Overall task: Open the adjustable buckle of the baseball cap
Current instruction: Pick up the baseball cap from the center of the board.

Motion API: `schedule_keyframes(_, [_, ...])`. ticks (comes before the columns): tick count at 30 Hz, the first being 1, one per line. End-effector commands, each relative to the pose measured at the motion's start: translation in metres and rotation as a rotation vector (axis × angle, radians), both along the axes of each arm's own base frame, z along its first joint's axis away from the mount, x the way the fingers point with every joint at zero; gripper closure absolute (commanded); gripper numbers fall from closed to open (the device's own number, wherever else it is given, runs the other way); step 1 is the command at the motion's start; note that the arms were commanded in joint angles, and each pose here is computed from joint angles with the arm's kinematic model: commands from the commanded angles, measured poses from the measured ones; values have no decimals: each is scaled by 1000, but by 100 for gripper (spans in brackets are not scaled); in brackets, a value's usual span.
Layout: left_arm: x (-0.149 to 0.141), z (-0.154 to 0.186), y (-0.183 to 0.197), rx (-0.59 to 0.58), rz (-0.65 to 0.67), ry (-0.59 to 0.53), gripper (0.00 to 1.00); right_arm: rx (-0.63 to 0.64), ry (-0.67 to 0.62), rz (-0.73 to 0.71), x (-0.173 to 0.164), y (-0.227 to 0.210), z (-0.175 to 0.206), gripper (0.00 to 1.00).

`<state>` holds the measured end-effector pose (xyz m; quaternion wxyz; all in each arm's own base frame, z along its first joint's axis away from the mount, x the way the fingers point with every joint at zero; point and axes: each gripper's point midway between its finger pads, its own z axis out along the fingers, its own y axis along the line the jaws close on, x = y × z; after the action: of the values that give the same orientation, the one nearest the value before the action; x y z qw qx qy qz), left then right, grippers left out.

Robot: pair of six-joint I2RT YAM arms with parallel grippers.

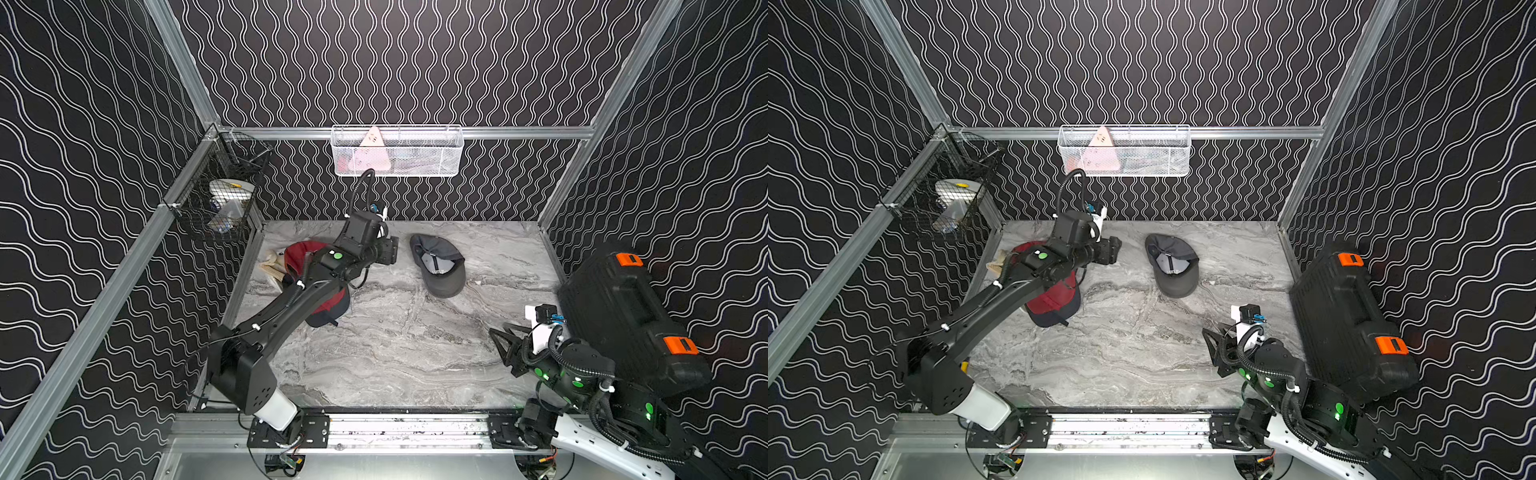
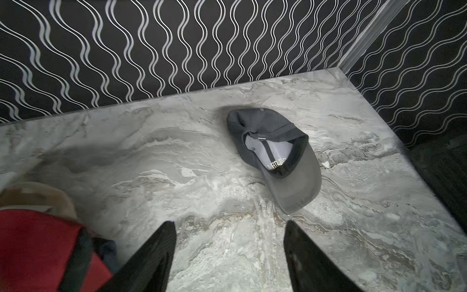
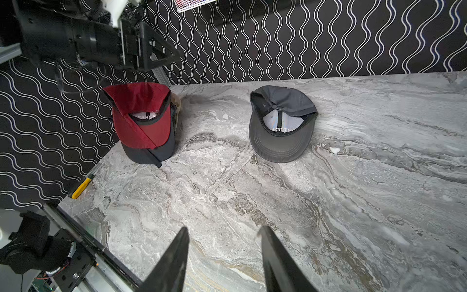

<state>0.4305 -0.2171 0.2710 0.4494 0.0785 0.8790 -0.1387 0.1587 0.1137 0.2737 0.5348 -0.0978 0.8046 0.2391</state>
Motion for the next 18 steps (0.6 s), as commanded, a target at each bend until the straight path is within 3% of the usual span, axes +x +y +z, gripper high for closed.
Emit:
schedule_keyframes(1, [6,-13,-24,-93,-34,57,28,29,-4,-12,1,0,4,52])
schedule_keyframes(10, [19,-83,-73,-106,-101,214,27,30,-4,-9,1,0,4,51])
schedule_keyframes(18, [30,-126,-89,-122,-95,302,27,37,-9,-6,0,0,6,51])
